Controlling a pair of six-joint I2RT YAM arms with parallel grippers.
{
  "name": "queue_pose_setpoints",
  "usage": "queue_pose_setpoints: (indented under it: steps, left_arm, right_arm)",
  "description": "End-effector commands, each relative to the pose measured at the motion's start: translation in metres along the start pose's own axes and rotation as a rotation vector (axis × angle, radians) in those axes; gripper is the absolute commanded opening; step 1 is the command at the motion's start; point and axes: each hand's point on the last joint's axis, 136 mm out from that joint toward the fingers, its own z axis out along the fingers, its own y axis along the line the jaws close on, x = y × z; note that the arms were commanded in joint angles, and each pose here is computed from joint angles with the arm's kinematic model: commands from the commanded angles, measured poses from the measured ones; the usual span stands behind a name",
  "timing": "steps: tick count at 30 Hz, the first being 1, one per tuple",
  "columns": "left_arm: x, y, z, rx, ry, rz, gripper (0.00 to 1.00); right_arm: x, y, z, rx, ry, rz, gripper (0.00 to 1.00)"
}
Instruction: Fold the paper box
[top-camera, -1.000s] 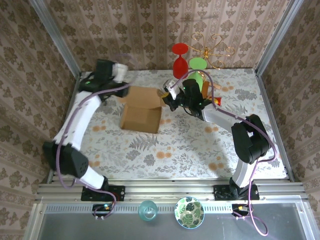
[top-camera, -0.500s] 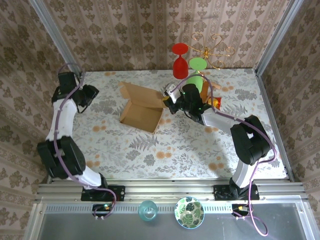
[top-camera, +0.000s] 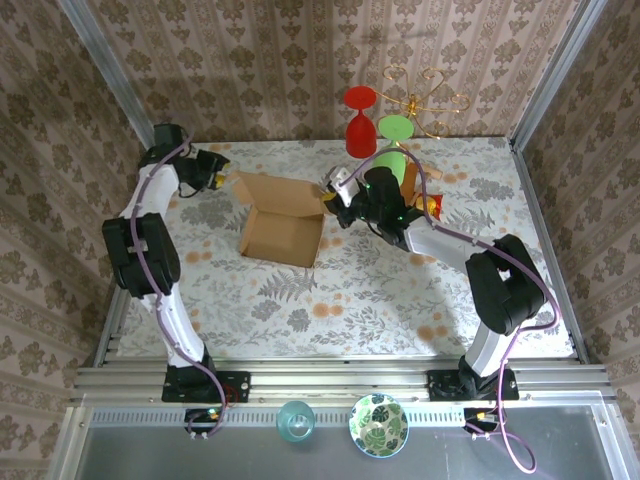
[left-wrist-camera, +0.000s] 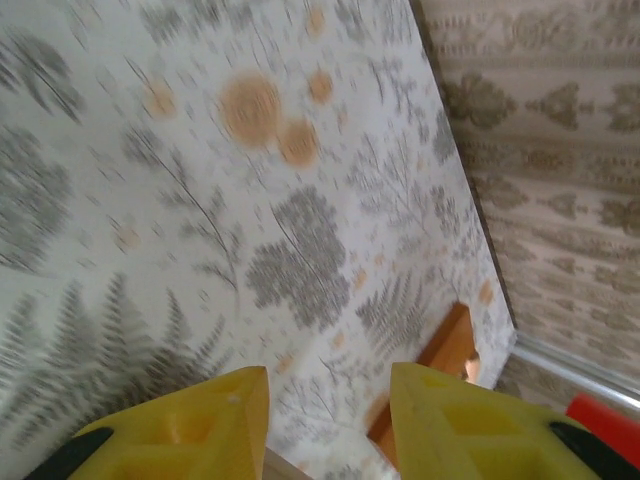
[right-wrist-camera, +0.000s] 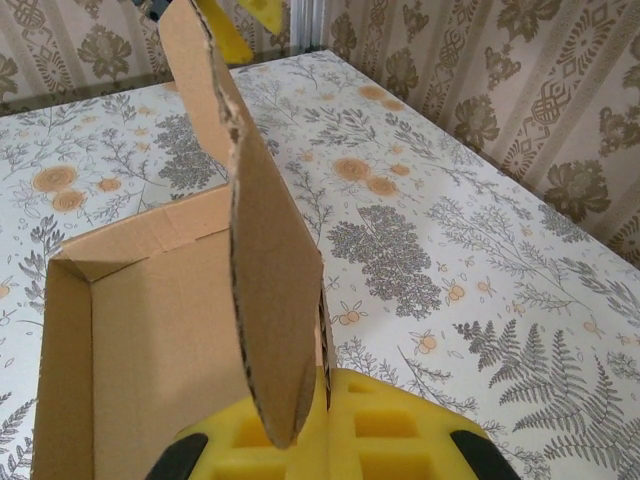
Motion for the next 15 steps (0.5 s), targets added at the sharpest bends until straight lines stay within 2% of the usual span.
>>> queue_pose_setpoints:
  steps: [1,7,15]
  left_arm:
    - [0.021,-0.016,-0.008,0.065,0.025,-0.077,0.38]
    - [0.033,0.006,-0.015,0.106,-0.007,-0.261,0.41]
    - [0.041,0.011,-0.017,0.159,-0.004,-0.402,0.44]
  right_arm:
    - [-0.007,-0.005,0.007,0.033,-0.012,-0.042,0.00]
    - [-0.007,-0.007,0.017,0.080,-0.002,-0.087,0.00]
    - [-0.005,-0.009,0.025,0.158,0.014,-0.133,0.00]
